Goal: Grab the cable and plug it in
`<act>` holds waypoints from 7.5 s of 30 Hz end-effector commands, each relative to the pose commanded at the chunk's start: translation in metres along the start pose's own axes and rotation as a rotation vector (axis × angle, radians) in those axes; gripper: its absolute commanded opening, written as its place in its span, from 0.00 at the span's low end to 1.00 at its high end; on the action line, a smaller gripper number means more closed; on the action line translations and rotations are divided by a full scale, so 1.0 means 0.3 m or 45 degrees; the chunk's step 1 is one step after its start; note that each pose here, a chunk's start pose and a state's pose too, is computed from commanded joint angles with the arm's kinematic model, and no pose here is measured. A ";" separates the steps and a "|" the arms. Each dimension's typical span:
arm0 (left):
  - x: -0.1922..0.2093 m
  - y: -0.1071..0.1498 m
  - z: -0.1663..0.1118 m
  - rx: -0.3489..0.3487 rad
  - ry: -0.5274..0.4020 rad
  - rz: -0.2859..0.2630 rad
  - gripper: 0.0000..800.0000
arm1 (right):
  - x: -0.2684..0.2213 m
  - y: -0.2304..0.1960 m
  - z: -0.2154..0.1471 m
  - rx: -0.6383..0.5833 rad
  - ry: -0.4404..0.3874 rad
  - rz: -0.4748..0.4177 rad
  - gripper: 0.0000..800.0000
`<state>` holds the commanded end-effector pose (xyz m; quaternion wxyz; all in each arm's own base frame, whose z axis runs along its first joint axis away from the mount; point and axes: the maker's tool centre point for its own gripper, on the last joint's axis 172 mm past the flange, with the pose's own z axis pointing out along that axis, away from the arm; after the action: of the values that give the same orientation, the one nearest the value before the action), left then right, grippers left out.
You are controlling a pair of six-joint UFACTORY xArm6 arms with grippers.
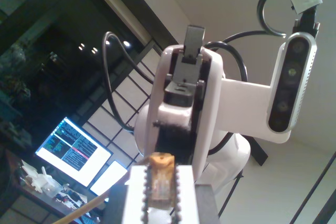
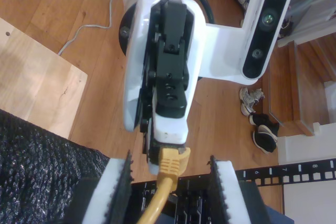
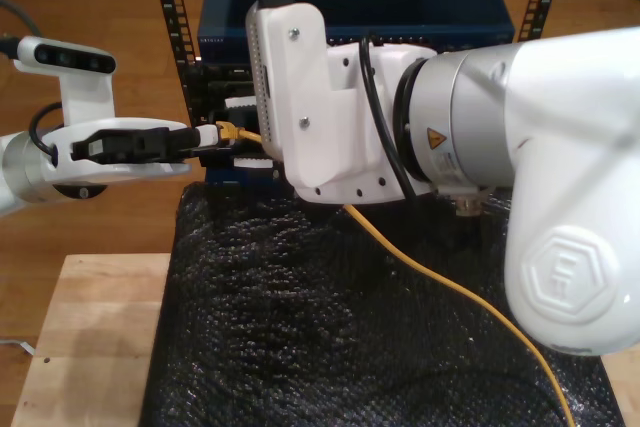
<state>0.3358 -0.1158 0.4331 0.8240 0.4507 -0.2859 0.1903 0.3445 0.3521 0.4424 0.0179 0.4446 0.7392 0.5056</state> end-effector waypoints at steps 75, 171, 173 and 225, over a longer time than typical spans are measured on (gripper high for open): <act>-0.017 0.032 0.030 -0.076 -0.020 -0.012 0.02 | 0.021 0.014 0.000 -0.051 0.009 0.022 0.16; -0.107 0.090 -0.621 1.127 -0.786 0.406 1.00 | -0.785 -0.168 -0.122 0.227 -0.490 0.684 0.00; -0.145 0.113 -0.646 1.152 -0.897 0.411 1.00 | -0.807 -0.183 -0.129 0.232 -0.507 0.693 0.00; -1.425 0.478 -0.802 0.822 -1.578 0.533 1.00 | -0.892 -0.338 -0.137 0.316 -0.588 0.718 0.00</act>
<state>-0.0007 0.1401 0.1458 0.2831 0.6321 -0.7097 0.1287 0.4217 0.1317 0.2718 -0.0097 0.7313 0.6200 0.2840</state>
